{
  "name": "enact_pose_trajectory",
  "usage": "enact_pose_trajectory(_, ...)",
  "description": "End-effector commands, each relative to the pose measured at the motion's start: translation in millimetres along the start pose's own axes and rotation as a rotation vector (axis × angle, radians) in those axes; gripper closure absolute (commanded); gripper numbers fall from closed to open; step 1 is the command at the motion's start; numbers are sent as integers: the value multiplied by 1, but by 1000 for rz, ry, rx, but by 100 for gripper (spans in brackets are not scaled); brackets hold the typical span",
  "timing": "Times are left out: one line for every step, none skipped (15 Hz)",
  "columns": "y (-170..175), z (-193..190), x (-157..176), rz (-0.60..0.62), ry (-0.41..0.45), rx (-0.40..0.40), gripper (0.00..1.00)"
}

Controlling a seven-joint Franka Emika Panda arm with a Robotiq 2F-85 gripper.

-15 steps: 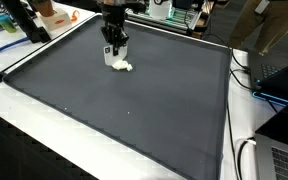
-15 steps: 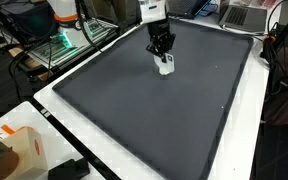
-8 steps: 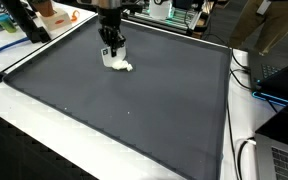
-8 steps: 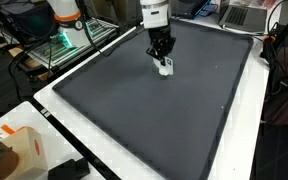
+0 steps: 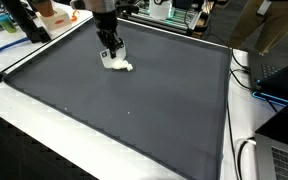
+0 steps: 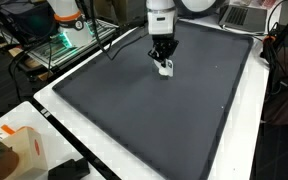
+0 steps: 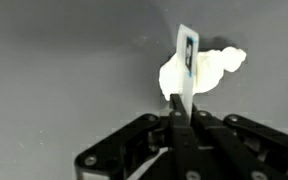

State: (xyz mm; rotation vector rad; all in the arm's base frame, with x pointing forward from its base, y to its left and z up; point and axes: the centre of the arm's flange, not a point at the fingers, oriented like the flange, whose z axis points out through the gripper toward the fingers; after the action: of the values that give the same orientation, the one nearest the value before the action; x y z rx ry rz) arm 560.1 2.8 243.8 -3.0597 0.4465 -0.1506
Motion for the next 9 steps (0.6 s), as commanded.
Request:
enact_pose_trajectory(1,42,3,34,-161,-8,99)
enact_pose_trajectory(-1,42,3,34,-176,3,99)
enact_pose_trajectory(-2,40,4,42,-188,11,99)
enact_pose_trajectory(-3,36,6,49,-187,20,99)
enact_pose_trajectory(-4,29,11,58,-139,23,99)
enact_pose_trajectory(-5,25,14,66,-117,24,99)
enact_pose_trajectory(-7,23,18,69,-105,30,99)
enact_pose_trajectory(-9,23,22,81,-100,29,99)
enact_pose_trajectory(-10,23,26,102,-108,30,99)
